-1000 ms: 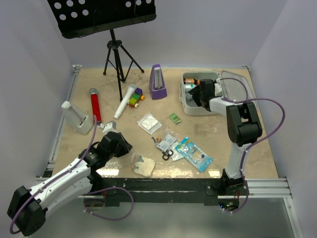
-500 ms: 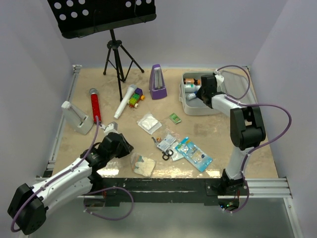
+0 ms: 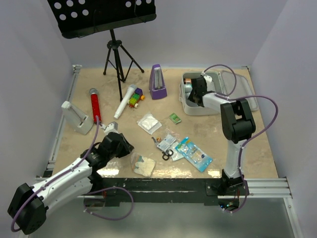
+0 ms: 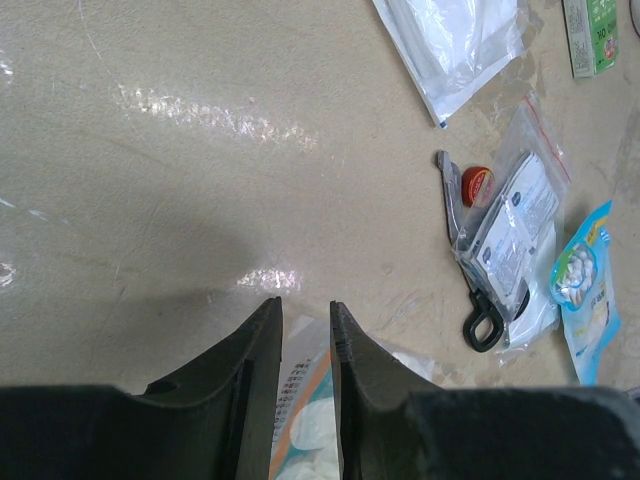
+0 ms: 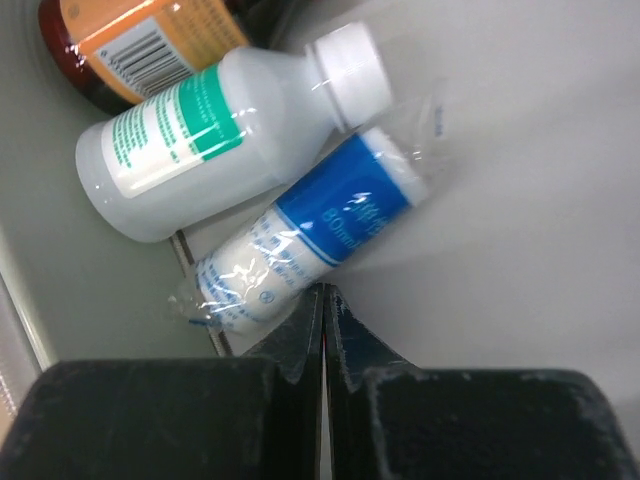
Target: Organize the medicine kit
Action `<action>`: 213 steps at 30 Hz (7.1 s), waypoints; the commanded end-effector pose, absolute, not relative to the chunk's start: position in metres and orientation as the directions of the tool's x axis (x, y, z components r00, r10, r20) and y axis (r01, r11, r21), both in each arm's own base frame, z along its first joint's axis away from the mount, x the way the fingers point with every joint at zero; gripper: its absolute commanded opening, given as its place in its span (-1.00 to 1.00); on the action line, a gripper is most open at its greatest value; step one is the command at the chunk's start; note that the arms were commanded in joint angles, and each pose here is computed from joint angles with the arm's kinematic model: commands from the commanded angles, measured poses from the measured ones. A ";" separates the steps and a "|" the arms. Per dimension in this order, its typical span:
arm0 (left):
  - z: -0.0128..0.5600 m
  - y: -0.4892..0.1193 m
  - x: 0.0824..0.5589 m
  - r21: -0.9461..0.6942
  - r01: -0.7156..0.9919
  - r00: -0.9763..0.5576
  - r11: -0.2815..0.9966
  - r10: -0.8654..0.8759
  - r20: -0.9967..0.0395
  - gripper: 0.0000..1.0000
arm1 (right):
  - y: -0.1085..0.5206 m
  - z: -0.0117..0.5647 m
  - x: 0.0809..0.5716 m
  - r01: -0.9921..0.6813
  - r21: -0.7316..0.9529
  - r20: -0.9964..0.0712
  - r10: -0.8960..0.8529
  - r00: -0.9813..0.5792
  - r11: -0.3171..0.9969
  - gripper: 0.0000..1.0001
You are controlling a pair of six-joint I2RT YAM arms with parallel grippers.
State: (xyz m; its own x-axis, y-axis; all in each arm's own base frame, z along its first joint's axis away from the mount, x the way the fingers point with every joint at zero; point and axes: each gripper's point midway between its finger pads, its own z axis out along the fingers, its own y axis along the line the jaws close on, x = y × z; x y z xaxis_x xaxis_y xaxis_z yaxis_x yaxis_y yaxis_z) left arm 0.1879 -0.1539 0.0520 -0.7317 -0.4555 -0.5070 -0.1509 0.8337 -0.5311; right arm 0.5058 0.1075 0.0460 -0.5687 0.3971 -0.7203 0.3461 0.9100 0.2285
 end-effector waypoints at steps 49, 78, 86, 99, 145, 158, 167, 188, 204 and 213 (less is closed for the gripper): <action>0.049 -0.155 0.191 -0.530 -0.134 -0.731 0.838 -0.445 -0.518 -0.40 | 0.067 0.053 0.539 0.393 0.235 -0.740 0.426 -0.520 0.889 -0.95; 0.070 -0.149 0.191 -0.561 -0.132 -0.690 0.818 -0.482 -0.540 -0.34 | 0.234 0.226 0.401 -0.176 0.263 -0.907 0.181 -0.380 0.949 0.13; 0.075 -0.142 0.187 -0.559 -0.150 -0.679 0.815 -0.496 -0.541 -0.35 | 0.336 0.141 0.374 -0.348 0.177 -0.858 -0.028 -0.513 0.921 0.07; 0.074 -0.138 0.185 -0.549 -0.157 -0.676 0.821 -0.495 -0.546 -0.35 | 0.375 0.078 0.372 -0.380 0.080 -0.815 -0.159 -0.557 0.921 -0.02; 0.073 -0.152 0.184 -0.584 -0.115 -0.702 0.804 -0.482 -0.525 -0.37 | 0.117 0.223 0.436 0.259 0.213 -0.887 0.297 -0.354 0.942 -1.00; 0.064 -0.149 0.186 -0.559 -0.122 -0.703 0.820 -0.469 -0.534 -0.37 | 0.104 0.121 0.445 0.333 0.196 -0.819 0.340 -0.461 0.922 -1.00; 0.060 -0.148 0.187 -0.550 -0.127 -0.704 0.826 -0.466 -0.537 -0.38 | 0.097 0.136 0.458 0.357 0.213 -0.838 0.358 -0.411 0.909 -1.00; 0.054 -0.148 0.186 -0.542 -0.133 -0.711 0.830 -0.461 -0.531 -0.38 | 0.104 0.070 0.471 0.352 0.194 -0.765 0.366 -0.531 0.916 -1.00; 0.059 -0.147 0.189 -0.531 -0.129 -0.704 0.837 -0.455 -0.546 -0.38 | 0.122 0.101 0.473 0.238 0.283 -0.778 0.368 -0.510 0.929 -0.53; 0.061 -0.152 0.190 -0.544 -0.117 -0.709 0.831 -0.453 -0.540 -0.38 | 0.111 0.149 0.452 0.196 0.252 -0.821 0.317 -0.474 0.947 0.15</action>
State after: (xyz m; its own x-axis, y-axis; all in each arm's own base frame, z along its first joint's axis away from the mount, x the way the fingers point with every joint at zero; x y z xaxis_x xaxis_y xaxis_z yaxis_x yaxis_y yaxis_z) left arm 0.1800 -0.1456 0.0461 -0.7333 -0.4467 -0.5125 -0.1530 0.8430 -0.5158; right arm 0.4596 0.1172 0.1329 -0.4811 0.3657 -0.7968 0.2190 0.9302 0.2946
